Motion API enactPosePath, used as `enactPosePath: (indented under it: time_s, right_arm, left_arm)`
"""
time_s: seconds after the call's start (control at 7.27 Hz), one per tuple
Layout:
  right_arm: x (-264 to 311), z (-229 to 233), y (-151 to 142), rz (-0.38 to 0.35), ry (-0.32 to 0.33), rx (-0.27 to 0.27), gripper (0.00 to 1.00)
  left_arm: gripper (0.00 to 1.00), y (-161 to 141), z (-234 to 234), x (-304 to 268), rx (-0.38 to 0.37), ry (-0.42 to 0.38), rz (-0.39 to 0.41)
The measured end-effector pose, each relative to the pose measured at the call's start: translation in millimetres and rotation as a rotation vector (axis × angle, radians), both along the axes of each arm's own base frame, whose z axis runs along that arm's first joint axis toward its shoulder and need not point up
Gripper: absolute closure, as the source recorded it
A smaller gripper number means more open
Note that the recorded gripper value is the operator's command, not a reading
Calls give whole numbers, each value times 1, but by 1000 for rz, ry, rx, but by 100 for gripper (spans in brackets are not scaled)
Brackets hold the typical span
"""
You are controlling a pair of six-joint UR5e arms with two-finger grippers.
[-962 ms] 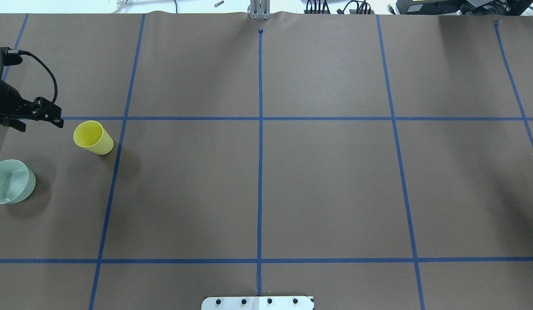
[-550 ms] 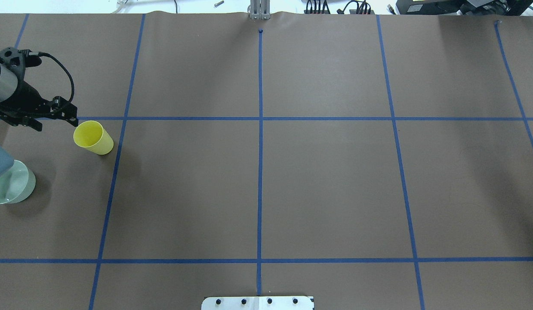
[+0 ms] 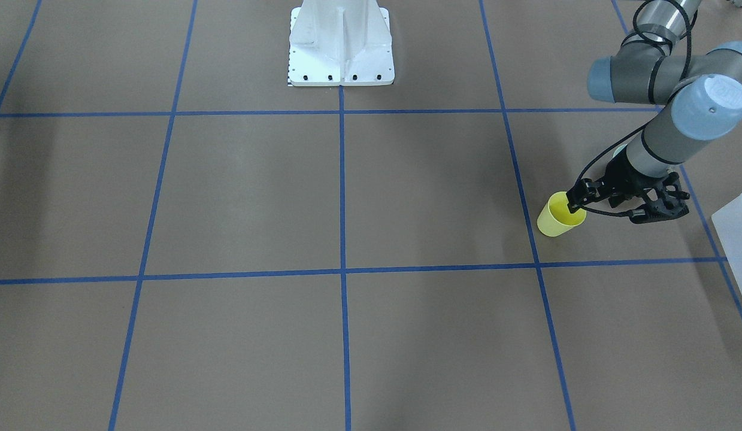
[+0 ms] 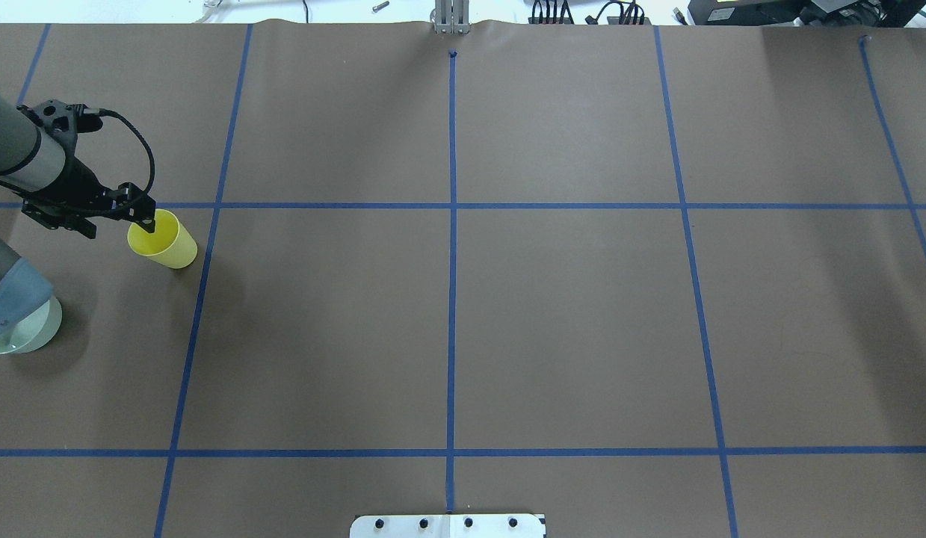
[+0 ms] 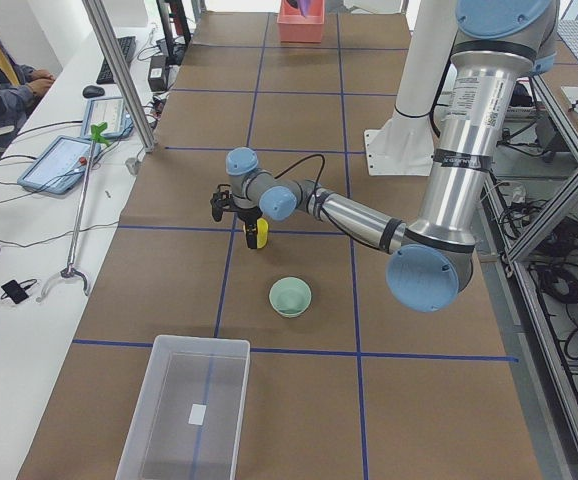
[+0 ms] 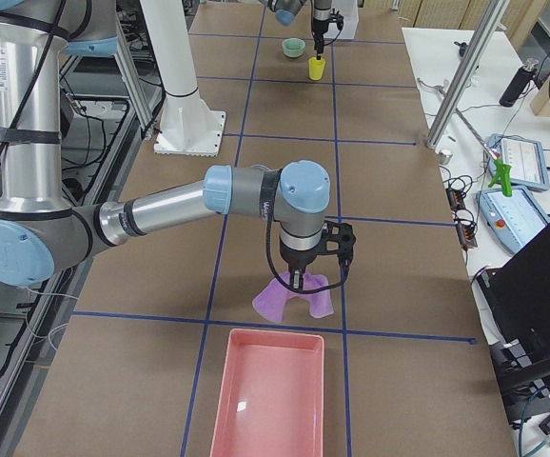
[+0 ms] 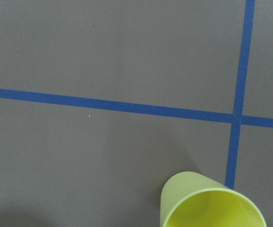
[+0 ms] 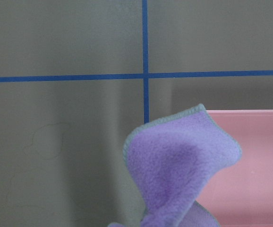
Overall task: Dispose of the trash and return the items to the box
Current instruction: 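Drop the cloth into the pink bin while the left gripper grasps the yellow cup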
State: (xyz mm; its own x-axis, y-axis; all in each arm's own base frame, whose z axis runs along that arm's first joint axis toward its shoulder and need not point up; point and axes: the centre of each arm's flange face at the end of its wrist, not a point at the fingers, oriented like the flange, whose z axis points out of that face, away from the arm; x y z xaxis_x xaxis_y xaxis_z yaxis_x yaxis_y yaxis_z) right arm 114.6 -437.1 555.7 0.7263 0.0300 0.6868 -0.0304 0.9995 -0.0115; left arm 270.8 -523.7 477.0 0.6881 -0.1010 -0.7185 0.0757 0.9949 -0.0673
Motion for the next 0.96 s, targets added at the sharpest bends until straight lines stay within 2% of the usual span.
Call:
enactPosePath:
  time_s: [0.14, 0.28, 0.55, 0.96]
  right_arm:
    - [7, 10, 2, -9, -1, 2, 100]
    - [15, 19, 4, -14, -3, 6, 100]
    - [31, 43, 9, -39, 5, 10, 100]
    - [38, 85, 14, -118, 27, 0, 100]
  left_arm:
    - [82, 0, 3, 3, -5, -4, -1]
    - [100, 0, 4, 5, -13, -5, -5]
    - [100, 0, 6, 10, -22, -7, -6]
    - [100, -4, -6, 16, -19, 15, 5]
